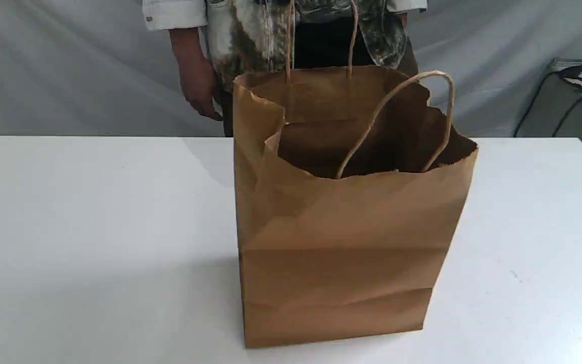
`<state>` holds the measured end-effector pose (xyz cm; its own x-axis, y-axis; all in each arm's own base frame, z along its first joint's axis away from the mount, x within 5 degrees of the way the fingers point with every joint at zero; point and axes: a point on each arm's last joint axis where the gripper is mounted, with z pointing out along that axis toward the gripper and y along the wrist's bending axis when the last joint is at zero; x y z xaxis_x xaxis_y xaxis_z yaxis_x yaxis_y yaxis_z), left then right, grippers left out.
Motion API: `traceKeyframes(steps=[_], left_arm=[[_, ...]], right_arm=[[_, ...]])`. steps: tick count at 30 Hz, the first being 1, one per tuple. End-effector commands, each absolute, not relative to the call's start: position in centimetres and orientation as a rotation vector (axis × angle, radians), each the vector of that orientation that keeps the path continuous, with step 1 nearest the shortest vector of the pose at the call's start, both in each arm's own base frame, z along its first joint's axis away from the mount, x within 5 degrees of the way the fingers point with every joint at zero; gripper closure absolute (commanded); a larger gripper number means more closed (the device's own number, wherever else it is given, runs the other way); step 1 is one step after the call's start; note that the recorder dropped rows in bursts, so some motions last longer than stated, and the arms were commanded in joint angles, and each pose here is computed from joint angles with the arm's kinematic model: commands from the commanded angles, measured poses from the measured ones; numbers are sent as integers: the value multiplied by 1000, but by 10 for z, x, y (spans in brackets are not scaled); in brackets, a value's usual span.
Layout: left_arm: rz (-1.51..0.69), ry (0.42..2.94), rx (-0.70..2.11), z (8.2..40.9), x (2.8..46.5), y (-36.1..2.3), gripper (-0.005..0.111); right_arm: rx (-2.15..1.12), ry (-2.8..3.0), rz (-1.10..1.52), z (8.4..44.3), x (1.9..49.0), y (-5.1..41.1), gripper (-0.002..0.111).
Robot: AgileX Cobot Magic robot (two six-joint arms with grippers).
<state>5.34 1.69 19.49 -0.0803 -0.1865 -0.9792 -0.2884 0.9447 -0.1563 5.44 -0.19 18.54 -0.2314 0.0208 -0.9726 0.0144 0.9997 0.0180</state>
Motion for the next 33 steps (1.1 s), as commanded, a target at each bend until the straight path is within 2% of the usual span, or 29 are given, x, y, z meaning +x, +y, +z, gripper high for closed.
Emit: traceKeyframes(steps=[1, 25, 33], left_arm=[[81, 1642, -376, 195, 53, 17, 107], [82, 1644, -367, 195, 53, 17, 107], [-10, 1663, -265, 195, 55, 10, 107]], right_arm=[[33, 1792, 7, 185, 54, -2, 105], [35, 1792, 8, 185, 54, -2, 105], [33, 1792, 7, 185, 54, -2, 105]])
